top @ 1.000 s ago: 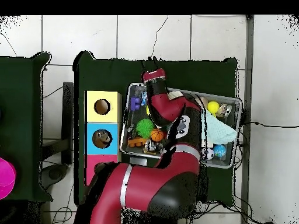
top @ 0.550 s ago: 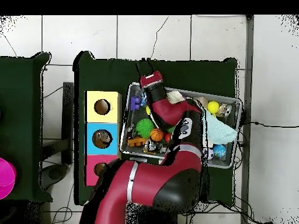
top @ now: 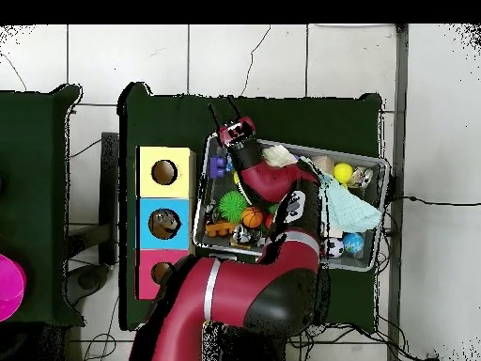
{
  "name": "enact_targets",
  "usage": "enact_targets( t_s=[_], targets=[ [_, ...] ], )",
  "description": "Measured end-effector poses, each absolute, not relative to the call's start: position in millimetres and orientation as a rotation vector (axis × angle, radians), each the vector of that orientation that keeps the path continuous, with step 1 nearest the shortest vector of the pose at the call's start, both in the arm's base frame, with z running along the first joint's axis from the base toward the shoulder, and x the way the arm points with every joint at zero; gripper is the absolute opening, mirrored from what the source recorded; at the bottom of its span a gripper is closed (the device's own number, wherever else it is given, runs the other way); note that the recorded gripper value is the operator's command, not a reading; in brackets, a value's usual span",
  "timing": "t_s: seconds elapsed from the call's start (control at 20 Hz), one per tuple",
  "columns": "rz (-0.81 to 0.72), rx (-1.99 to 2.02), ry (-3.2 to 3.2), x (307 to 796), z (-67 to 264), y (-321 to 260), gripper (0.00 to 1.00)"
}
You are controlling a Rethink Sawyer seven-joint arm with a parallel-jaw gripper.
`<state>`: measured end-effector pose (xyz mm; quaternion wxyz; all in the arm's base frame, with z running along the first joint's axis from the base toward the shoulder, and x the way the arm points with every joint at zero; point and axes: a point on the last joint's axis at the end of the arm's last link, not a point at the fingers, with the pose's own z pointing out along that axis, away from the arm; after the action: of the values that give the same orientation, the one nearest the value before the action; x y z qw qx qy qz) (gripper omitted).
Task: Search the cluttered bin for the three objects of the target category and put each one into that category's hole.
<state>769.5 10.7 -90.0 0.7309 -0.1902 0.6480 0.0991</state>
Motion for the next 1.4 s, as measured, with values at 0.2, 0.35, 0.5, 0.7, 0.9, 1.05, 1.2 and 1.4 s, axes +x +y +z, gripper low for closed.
enact_targets(
  t_s=[0.2, 0.35, 0.5, 0.7, 0.9, 1.05, 1.2, 1.4],
  targets=[
    [0.218, -0.431, 1.425, 769, -90, 12, 1.00],
    [0.221, -0.445, 1.422, 770, -90, 17, 1.00],
    [0.221, -0.457, 1.420, 769, -91, 17, 1.00],
    [0.225, -0.472, 1.410, 768, -91, 18, 1.00],
    [0.229, -0.487, 1.400, 768, -91, 18, 1.00],
    [0.228, -0.495, 1.400, 768, -91, 19, 1.00],
    [0.231, -0.501, 1.397, 768, -91, 23, 1.00],
    [0.230, -0.505, 1.398, 768, -91, 23, 1.00]
  ],
)
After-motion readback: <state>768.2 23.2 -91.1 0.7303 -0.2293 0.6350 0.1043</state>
